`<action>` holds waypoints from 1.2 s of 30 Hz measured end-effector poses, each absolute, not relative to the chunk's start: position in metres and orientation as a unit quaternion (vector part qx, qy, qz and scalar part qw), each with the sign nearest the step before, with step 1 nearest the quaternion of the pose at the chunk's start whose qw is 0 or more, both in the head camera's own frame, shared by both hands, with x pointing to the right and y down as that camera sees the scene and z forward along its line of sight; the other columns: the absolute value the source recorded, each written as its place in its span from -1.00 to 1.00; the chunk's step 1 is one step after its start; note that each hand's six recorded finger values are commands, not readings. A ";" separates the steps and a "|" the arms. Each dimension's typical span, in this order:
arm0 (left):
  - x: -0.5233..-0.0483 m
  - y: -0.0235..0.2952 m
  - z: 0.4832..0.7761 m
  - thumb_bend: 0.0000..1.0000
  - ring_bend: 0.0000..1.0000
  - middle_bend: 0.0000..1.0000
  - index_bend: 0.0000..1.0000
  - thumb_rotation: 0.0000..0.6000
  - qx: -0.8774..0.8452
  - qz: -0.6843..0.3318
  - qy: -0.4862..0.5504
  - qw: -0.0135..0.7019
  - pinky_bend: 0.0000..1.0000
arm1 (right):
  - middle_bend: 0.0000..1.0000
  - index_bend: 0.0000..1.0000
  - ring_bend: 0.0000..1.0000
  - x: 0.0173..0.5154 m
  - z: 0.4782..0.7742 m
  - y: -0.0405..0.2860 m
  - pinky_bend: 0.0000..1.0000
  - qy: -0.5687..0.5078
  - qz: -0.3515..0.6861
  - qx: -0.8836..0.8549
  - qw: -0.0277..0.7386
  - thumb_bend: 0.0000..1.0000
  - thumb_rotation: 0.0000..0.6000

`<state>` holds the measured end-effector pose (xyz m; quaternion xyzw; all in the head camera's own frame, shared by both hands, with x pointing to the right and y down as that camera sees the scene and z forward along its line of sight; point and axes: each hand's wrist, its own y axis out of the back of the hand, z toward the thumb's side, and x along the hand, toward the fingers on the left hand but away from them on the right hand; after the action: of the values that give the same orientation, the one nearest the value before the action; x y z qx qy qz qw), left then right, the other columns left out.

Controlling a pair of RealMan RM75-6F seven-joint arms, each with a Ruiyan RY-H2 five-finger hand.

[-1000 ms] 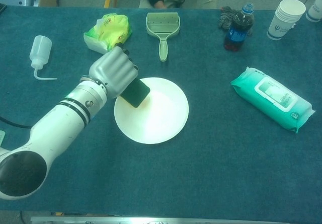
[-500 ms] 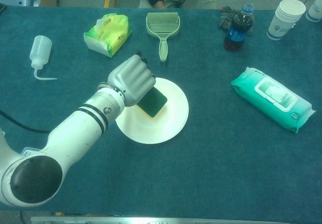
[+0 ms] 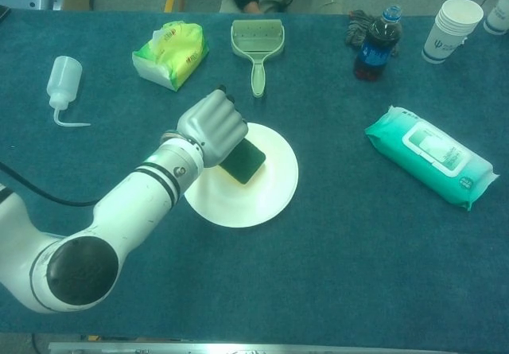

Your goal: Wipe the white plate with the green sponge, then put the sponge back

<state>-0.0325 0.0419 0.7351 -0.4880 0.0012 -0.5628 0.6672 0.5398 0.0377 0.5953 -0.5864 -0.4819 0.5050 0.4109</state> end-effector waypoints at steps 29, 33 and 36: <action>-0.080 0.014 0.742 -0.41 -0.62 -0.41 -0.03 1.00 -0.425 -0.599 0.018 0.679 -0.66 | -0.37 -0.40 -0.58 0.531 0.595 0.037 -0.19 -0.478 0.503 -0.588 0.416 -0.35 0.96; -0.093 0.008 0.736 -0.41 -0.62 -0.40 -0.03 1.00 -0.418 -0.608 0.029 0.674 -0.66 | -0.37 -0.40 -0.58 0.530 0.592 0.038 -0.19 -0.479 0.501 -0.587 0.418 -0.35 0.96; -0.101 0.006 0.728 -0.41 -0.62 -0.40 -0.03 1.00 -0.420 -0.611 0.042 0.669 -0.66 | -0.37 -0.40 -0.58 0.529 0.591 0.039 -0.19 -0.479 0.500 -0.588 0.418 -0.35 0.95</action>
<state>-0.1012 0.0058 0.7284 -0.4203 0.0418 -0.6114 0.6692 0.5286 0.0386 0.5913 -0.5879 -0.4790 0.5003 0.4180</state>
